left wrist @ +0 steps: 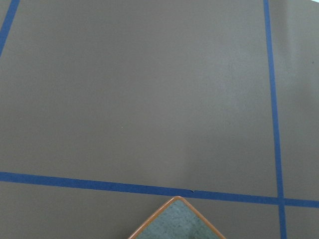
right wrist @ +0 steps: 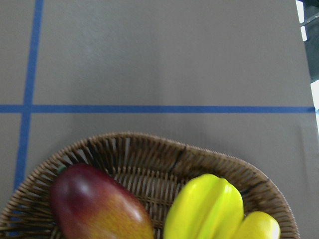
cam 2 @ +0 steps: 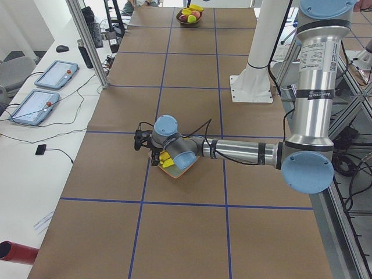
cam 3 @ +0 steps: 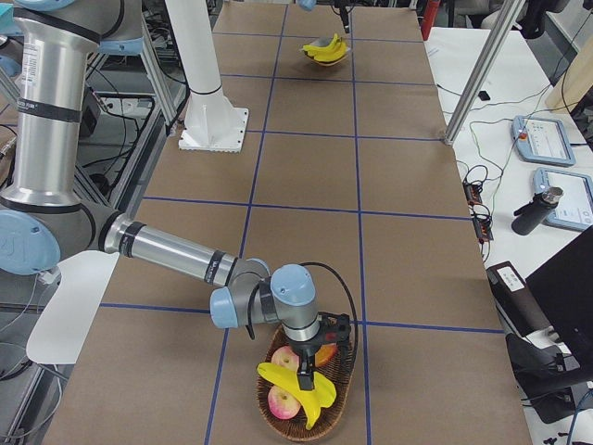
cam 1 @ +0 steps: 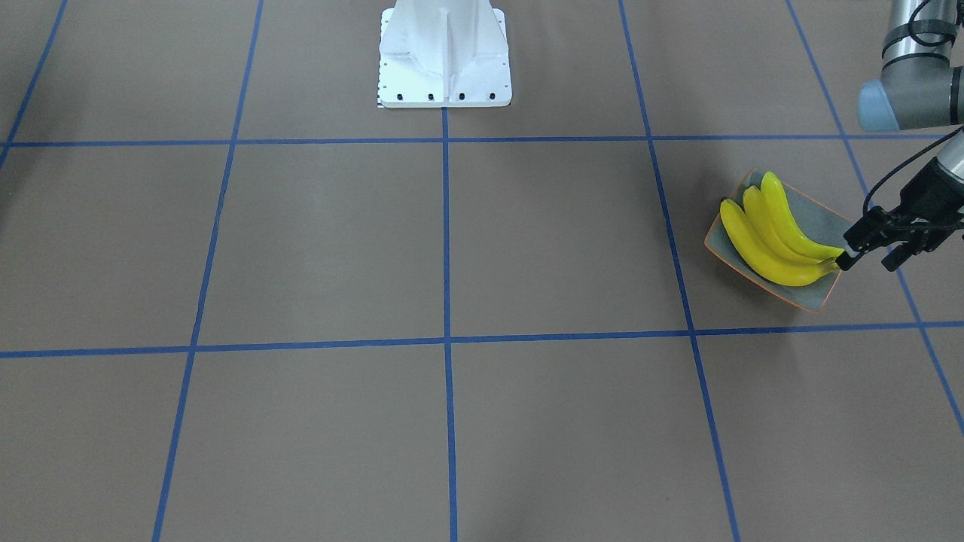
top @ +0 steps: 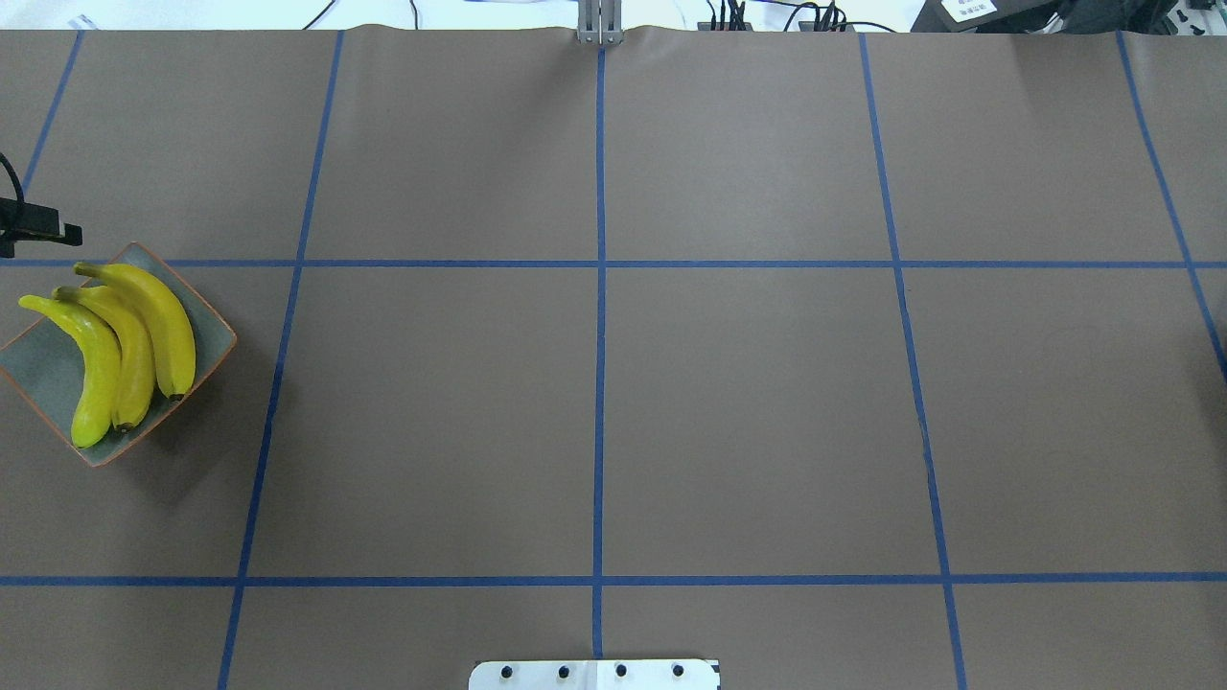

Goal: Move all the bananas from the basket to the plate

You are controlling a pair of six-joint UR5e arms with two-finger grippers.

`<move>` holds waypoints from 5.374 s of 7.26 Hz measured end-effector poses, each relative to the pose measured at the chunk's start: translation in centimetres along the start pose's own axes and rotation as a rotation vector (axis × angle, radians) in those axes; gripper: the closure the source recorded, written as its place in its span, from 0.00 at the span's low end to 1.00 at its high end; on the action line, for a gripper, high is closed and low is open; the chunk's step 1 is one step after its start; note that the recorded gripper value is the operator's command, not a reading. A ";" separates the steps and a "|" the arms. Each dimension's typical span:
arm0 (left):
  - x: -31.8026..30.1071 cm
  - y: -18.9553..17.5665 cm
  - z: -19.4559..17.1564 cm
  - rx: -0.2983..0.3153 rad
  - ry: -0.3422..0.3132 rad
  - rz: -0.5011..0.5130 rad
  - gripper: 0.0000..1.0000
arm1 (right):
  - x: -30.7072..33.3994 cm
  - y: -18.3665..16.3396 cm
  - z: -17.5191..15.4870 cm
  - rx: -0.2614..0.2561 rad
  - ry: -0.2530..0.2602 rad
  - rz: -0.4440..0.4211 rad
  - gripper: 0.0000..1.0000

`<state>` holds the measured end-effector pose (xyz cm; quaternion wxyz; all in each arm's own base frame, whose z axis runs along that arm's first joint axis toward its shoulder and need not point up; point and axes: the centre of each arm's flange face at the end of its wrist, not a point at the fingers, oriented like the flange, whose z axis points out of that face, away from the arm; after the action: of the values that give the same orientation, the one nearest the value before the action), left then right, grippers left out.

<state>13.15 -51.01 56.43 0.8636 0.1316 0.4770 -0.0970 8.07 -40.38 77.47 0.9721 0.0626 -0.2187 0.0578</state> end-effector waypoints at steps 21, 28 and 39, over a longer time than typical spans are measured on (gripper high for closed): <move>0.5 0.7 -1.6 0.087 -0.006 0.037 0.00 | -0.2 -3.5 4.2 -0.386 0.132 0.269 1.00; 1.3 0.5 -1.5 0.076 0.012 0.005 0.00 | -6.5 -11.8 -5.6 -0.225 0.066 0.201 1.00; 31.8 -3.8 4.1 -0.170 0.252 -0.461 0.00 | -46.7 -18.9 -23.4 -0.071 -0.595 0.502 1.00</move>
<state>32.02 -57.29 30.93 0.7607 -0.0421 0.6043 -0.2335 -21.40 -59.57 34.45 0.8233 -0.0124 -0.5015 0.2657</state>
